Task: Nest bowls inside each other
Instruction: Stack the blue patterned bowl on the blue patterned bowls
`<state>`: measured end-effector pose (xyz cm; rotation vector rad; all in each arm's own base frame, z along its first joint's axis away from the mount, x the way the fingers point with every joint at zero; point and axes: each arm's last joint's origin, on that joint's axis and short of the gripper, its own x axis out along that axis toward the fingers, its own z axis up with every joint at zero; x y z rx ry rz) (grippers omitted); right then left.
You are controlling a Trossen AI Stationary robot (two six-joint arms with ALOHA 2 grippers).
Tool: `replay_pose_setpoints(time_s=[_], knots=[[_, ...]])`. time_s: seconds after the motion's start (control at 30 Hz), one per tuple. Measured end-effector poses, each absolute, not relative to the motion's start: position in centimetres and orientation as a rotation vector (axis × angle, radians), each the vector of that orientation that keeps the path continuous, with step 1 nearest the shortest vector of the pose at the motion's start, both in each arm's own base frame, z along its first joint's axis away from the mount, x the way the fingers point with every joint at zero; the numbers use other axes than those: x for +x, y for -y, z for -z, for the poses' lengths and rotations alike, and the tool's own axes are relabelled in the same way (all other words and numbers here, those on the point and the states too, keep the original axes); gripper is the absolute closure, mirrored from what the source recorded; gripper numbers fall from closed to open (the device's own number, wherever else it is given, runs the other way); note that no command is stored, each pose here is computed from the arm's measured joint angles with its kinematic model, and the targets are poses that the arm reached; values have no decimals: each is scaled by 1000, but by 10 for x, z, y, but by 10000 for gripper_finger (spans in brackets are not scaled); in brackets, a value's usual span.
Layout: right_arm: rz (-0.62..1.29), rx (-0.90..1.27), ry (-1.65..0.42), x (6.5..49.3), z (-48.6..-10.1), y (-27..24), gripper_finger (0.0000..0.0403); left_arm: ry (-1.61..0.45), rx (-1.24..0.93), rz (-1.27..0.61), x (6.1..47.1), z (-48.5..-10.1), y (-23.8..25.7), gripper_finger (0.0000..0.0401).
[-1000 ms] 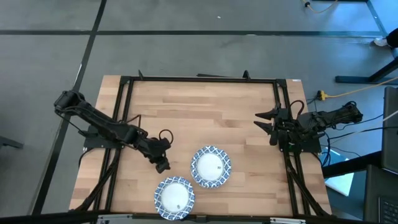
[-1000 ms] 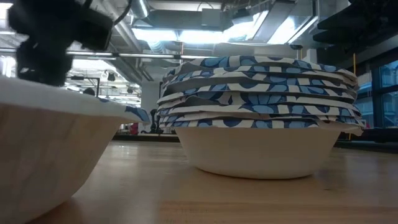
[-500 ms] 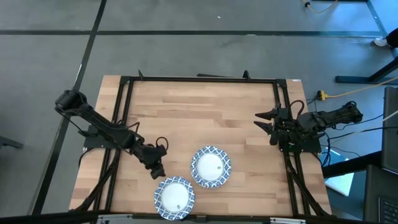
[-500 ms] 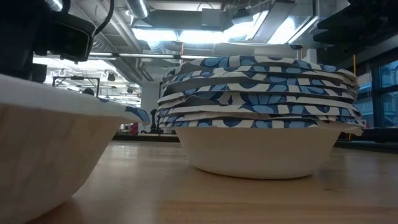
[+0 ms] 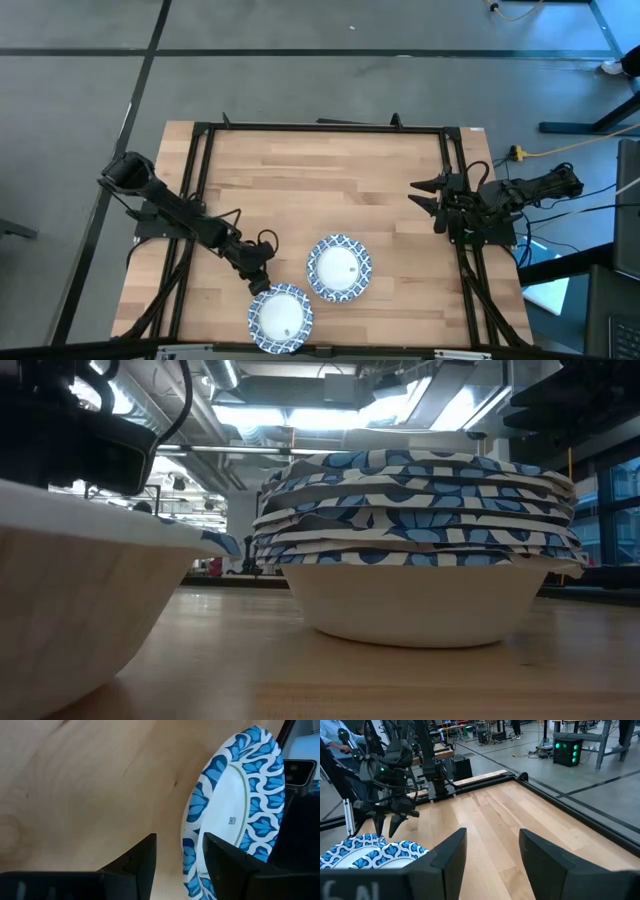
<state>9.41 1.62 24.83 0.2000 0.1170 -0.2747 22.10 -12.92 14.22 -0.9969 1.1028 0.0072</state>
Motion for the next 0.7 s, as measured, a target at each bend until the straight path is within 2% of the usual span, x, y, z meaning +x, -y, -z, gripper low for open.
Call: replay_pose_setpoints(time_s=[0.33, 0.7], knots=[[275, 203, -116, 94, -248, -16, 221, -1066, -1036, 93, 230, -140, 136, 247], [275, 203, -116, 94, -248, -16, 221, -1002, -1031, 61, 233, -142, 135, 247]])
